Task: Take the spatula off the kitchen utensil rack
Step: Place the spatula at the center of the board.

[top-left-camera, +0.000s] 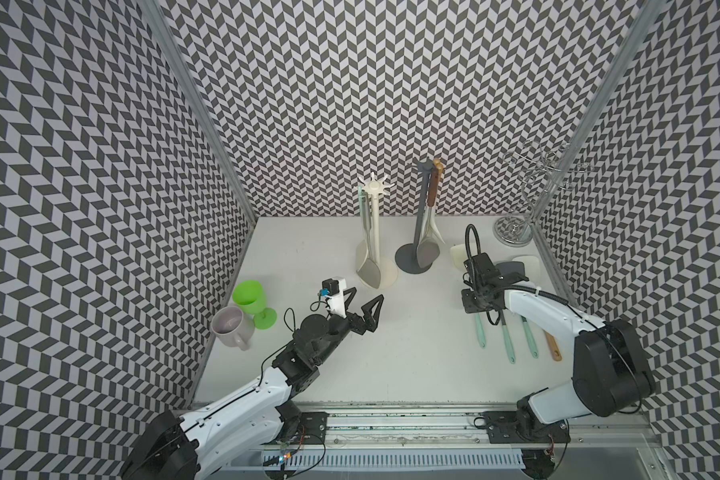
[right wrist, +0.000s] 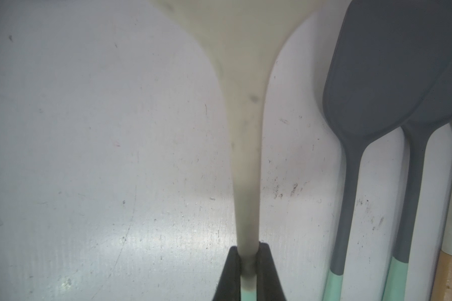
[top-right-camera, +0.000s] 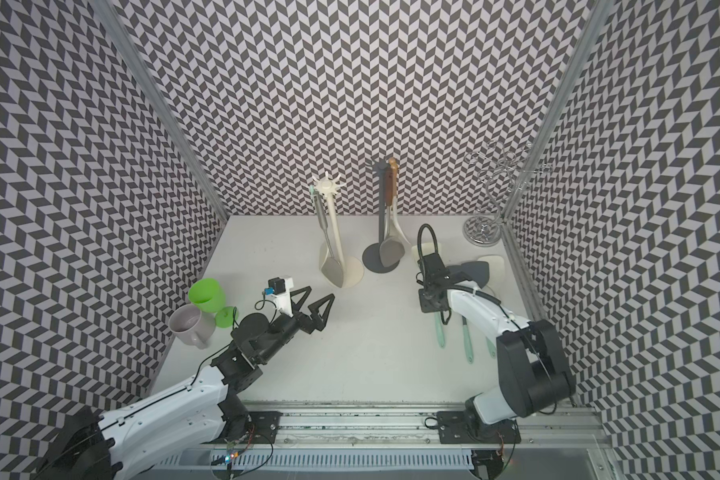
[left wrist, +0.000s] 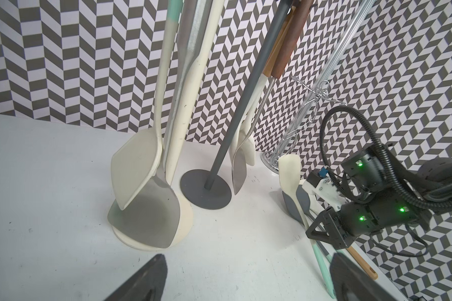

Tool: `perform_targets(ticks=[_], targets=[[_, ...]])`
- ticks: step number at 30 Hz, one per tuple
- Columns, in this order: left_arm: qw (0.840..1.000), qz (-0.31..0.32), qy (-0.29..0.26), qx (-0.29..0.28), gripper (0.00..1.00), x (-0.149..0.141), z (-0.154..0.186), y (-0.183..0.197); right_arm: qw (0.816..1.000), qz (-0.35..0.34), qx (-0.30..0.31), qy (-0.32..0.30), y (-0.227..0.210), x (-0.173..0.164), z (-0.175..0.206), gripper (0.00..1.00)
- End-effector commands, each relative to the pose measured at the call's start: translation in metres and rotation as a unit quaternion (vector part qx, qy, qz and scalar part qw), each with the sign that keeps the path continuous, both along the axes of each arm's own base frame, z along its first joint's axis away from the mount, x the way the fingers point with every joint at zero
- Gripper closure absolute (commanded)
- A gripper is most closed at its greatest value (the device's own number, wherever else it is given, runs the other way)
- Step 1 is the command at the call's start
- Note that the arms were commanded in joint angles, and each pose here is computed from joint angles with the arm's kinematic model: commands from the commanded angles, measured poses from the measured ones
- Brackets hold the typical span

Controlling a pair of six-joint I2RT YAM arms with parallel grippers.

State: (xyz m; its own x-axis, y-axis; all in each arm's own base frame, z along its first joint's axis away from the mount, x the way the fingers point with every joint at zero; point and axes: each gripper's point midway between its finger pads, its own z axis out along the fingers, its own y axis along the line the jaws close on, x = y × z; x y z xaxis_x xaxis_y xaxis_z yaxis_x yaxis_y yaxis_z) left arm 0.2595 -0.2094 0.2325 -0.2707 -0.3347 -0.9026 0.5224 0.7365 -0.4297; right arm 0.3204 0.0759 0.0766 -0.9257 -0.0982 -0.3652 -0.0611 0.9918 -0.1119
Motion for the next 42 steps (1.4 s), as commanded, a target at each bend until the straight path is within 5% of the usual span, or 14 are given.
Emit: perform_targets(ticks=[1,22,42], targets=[[1.000,0.004,-0.011,-0.011,0.01,-0.001,0.006,0.005,0.999,-0.025,-0.001,0.022,-0.003,-0.007,0.001,1.00],[0.999,-0.010,-0.018,-0.028,0.01,-0.008,0.010,0.004,0.978,-0.123,-0.062,0.154,-0.028,-0.056,-0.073,1.00],[0.999,-0.006,-0.028,-0.031,0.01,-0.010,0.015,0.008,0.976,-0.134,-0.105,0.138,-0.036,-0.038,-0.078,0.98]])
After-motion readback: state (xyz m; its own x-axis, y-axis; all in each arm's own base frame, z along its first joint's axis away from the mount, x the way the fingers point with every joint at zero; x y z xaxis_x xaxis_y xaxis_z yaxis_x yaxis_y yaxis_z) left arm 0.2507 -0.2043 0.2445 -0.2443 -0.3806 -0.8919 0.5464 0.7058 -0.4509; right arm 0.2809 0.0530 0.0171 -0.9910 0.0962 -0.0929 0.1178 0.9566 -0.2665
